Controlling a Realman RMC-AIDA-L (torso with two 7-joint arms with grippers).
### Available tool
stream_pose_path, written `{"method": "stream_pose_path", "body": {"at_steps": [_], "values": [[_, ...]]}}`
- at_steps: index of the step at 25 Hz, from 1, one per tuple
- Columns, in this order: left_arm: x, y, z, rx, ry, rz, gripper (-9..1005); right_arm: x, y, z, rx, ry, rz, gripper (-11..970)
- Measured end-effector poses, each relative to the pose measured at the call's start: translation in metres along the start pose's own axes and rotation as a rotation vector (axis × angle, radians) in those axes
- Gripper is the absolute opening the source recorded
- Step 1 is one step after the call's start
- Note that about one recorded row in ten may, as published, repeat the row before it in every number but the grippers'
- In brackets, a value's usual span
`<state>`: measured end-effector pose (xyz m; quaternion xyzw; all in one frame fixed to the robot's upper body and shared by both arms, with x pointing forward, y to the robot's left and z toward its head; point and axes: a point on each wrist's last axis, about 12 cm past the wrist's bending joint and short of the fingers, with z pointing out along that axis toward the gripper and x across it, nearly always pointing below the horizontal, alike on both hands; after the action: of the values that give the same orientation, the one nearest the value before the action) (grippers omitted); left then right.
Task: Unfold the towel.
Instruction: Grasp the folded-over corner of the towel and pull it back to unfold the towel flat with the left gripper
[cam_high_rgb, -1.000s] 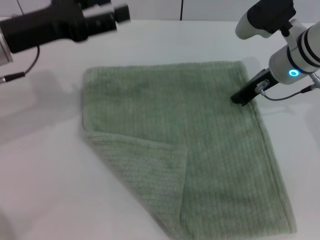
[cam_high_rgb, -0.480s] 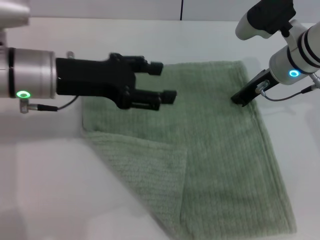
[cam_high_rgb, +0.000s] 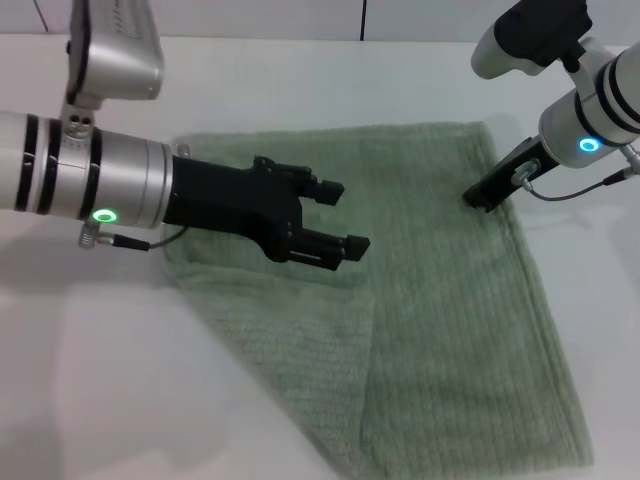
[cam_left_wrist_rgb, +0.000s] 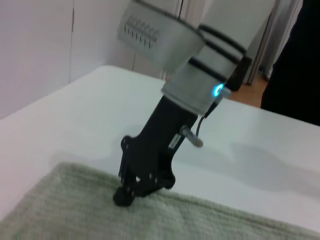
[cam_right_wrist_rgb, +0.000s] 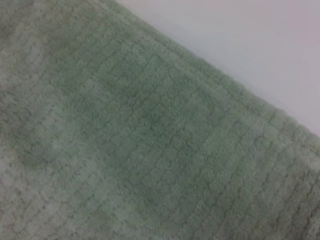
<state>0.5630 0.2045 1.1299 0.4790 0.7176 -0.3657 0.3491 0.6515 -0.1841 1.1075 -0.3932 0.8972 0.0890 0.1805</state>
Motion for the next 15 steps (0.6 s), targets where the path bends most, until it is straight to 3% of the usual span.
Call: {"method": "stream_pose_path", "body": {"at_steps": [15], "values": [[0.010, -0.002, 0.033, 0.015, 0.125, 0.023, 784, -0.002, -0.001, -0.001, 0.004, -0.004, -0.003, 50]]}}
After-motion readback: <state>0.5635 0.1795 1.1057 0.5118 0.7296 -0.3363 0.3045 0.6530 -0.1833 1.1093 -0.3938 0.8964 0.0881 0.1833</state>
